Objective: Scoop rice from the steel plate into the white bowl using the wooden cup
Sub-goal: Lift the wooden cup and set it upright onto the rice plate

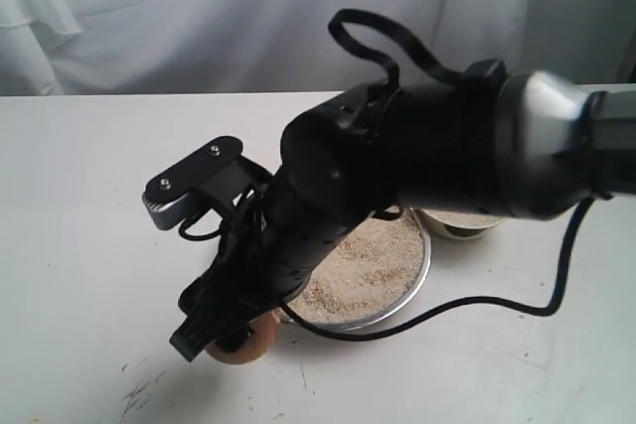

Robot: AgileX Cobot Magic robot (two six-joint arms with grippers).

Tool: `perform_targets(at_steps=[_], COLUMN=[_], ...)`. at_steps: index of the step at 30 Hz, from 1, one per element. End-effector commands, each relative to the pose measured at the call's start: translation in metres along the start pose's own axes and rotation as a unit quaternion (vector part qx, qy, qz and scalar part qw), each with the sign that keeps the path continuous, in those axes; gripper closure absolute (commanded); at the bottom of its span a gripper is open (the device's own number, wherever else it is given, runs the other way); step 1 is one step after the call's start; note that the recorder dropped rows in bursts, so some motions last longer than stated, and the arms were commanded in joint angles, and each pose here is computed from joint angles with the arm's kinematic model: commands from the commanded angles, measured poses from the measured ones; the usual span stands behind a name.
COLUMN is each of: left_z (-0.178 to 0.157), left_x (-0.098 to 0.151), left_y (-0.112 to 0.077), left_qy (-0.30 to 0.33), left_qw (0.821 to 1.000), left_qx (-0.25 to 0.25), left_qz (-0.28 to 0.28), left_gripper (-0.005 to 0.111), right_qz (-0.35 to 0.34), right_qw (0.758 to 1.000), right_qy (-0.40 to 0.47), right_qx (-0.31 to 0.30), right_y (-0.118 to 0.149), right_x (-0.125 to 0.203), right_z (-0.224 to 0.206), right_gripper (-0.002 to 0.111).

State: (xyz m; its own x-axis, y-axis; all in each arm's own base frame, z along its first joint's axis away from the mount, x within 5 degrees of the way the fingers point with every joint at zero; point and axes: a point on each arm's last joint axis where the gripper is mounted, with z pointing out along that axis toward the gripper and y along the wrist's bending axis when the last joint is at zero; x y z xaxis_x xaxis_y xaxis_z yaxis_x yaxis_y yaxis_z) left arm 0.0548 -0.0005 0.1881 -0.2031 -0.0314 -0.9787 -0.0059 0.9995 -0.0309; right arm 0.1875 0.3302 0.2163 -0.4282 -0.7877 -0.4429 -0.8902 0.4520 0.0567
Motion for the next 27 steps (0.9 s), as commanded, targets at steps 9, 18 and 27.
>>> perform_targets(at_steps=[9, 18, 27], left_z=[0.0, 0.0, 0.0], left_x=[0.001, 0.001, 0.001], left_y=[0.0, 0.0, 0.0], left_qy=[-0.003, -0.003, -0.003], left_qw=[1.0, 1.0, 1.0], left_qx=[0.001, 0.001, 0.001], left_qz=[-0.002, -0.002, -0.002], left_gripper=[0.107, 0.107, 0.107], right_qz=[-0.014, -0.089, -0.132], right_qw=[0.99, 0.977, 0.961], right_qy=[0.025, 0.06, 0.136], right_qx=[0.136, 0.184, 0.199], right_y=[-0.063, -0.103, -0.115], right_x=[-0.011, -0.008, 0.002], right_z=[-0.054, -0.051, -0.01], right_gripper=[0.108, 0.108, 0.108])
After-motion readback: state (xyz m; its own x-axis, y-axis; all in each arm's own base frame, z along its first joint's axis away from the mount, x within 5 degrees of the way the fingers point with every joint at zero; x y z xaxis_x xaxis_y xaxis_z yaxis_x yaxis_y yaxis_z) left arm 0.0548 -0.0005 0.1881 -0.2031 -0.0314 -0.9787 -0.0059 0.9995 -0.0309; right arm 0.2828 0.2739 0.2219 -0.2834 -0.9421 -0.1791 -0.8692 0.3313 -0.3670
